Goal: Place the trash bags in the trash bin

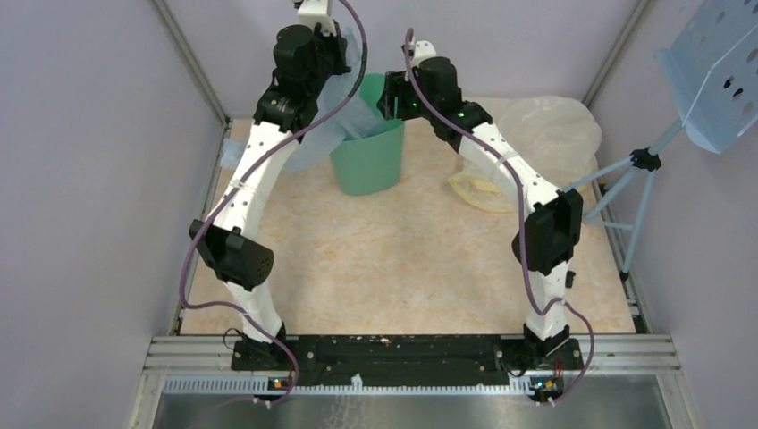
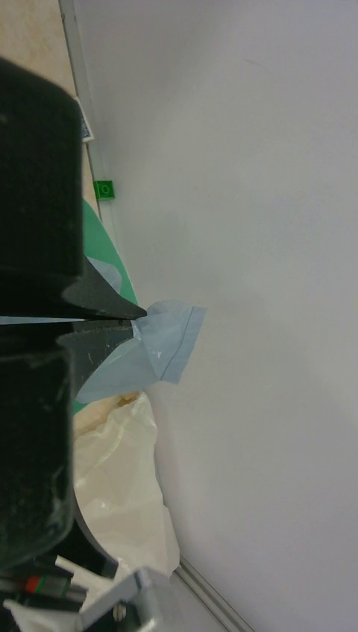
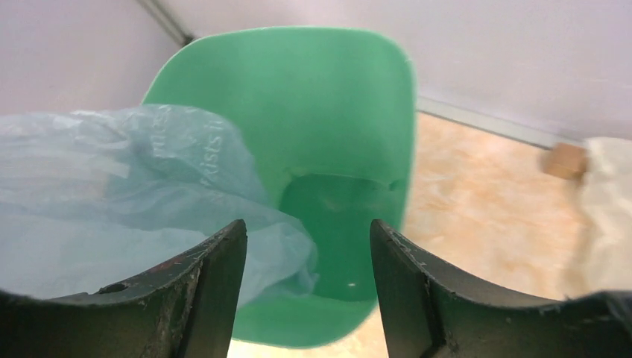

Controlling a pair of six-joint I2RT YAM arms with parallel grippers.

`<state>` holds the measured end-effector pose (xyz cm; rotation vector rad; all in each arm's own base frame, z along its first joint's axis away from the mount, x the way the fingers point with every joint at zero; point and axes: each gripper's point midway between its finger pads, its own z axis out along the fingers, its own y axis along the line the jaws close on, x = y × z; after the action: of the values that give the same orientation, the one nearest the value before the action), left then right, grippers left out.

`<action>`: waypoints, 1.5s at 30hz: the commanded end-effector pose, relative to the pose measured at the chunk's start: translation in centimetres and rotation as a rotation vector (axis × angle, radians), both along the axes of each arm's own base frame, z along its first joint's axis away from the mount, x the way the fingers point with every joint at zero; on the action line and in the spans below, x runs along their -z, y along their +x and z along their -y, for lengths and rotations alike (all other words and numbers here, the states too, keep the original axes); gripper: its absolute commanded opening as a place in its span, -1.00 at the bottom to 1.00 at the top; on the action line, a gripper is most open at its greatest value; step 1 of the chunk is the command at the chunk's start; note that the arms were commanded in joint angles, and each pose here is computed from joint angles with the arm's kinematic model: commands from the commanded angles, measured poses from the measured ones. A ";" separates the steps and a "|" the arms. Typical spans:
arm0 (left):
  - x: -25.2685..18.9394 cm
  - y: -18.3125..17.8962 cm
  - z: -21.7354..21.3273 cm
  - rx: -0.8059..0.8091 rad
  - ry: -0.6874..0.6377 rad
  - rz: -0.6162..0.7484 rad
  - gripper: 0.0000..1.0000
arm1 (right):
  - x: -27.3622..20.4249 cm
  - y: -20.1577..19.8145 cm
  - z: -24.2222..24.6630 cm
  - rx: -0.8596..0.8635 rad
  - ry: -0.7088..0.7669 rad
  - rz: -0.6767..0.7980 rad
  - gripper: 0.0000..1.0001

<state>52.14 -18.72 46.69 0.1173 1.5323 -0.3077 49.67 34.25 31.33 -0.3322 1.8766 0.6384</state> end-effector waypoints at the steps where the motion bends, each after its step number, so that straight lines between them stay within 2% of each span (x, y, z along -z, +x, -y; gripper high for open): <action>1: -1.9 0.4 0.9 0.042 -0.066 0.071 -1.00 | -6.2 -0.3 5.1 0.177 -0.082 0.118 0.25; 5: -0.4 1.5 1.9 0.075 -0.078 0.048 -1.00 | -4.0 0.5 5.5 0.221 -0.132 0.056 0.23; 10: 0.8 2.9 2.9 0.093 -0.078 0.025 -1.00 | -0.7 1.3 4.8 0.229 -0.154 -0.035 0.05; 14: 0.6 2.5 4.0 0.152 -0.098 0.020 -1.00 | 1.5 1.5 4.3 0.218 -0.166 -0.090 -0.09; 20: -0.4 1.0 4.4 0.199 -0.134 0.023 -1.00 | 2.5 0.8 4.6 0.220 -0.188 -0.134 -0.18; 21: -0.5 0.7 4.5 0.210 -0.138 0.023 -1.00 | 2.4 0.6 4.6 0.219 -0.190 -0.141 -0.33; 23: -0.7 -0.1 4.8 0.234 -0.147 0.023 -1.00 | 2.2 0.1 4.8 0.218 -0.188 -0.155 -0.80; 24: -1.0 -0.7 5.2 0.255 -0.149 0.024 -1.00 | 1.9 -0.4 4.9 0.215 -0.189 -0.162 -0.96; 25: -1.2 -1.2 5.4 0.272 -0.151 0.024 -1.00 | 1.5 -0.9 5.2 0.216 -0.190 -0.162 -1.00; 30: -2.4 -4.1 7.2 0.359 -0.179 0.015 -1.00 | 0.0 -3.9 7.3 0.262 -0.225 -0.193 -1.00; 35: -3.1 -8.0 9.6 0.485 -0.247 -0.014 -1.00 | -0.5 -8.7 9.9 0.289 -0.262 -0.264 -1.00; 41: -1.8 -11.8 13.0 0.566 -0.250 -0.040 -1.00 | 2.2 -14.5 12.2 0.291 -0.230 -0.317 -0.99; 44: -0.4 -12.7 14.0 0.601 -0.258 -0.084 -1.00 | 2.4 -16.8 13.3 0.280 -0.198 -0.316 -0.92; 45: -0.1 -13.1 14.4 0.619 -0.263 -0.096 -1.00 | 2.4 -17.5 13.5 0.269 -0.188 -0.313 -0.81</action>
<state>40.81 -32.55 45.74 0.3634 1.5449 -0.9393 34.15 20.50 26.48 -0.1509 2.3291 0.2089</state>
